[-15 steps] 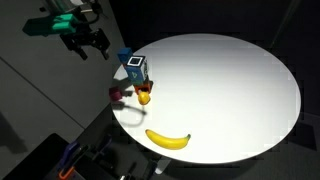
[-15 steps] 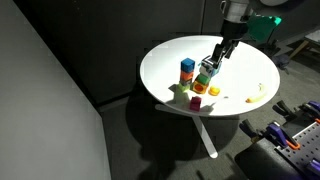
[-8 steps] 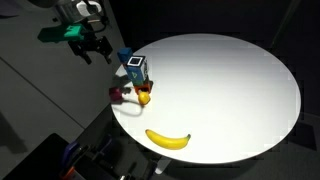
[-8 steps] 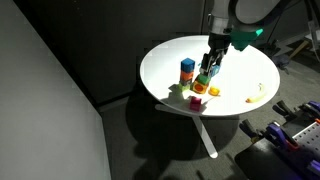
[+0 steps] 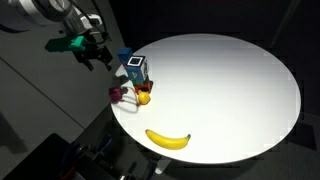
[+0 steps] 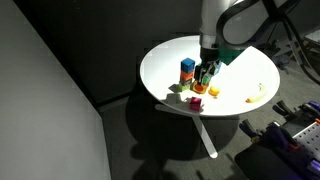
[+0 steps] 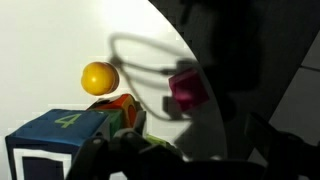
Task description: Put the pink block on top of the blue block
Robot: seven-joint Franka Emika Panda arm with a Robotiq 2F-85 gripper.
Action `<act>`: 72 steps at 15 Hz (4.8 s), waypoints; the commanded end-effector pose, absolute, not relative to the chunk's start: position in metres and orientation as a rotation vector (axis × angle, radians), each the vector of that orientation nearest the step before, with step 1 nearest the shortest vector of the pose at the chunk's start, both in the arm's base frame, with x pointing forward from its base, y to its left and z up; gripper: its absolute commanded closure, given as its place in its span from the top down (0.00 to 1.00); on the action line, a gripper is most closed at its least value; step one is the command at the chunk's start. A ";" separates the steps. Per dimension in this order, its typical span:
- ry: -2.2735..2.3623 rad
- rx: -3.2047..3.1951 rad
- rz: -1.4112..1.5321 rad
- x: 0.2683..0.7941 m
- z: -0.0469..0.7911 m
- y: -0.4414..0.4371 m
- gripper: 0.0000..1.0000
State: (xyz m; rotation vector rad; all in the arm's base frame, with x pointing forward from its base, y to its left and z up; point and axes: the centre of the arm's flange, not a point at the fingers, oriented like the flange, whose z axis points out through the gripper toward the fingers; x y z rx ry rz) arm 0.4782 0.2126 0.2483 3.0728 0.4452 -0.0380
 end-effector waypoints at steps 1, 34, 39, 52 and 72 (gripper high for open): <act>0.415 3.073 -0.001 0.486 0.232 0.222 1.00; 1.034 2.963 0.075 0.501 0.172 0.232 1.00; 1.041 2.962 0.077 0.500 0.151 0.234 1.00; 1.089 2.918 0.176 0.501 0.117 0.241 1.00; 1.112 2.905 0.099 0.497 0.081 0.245 0.69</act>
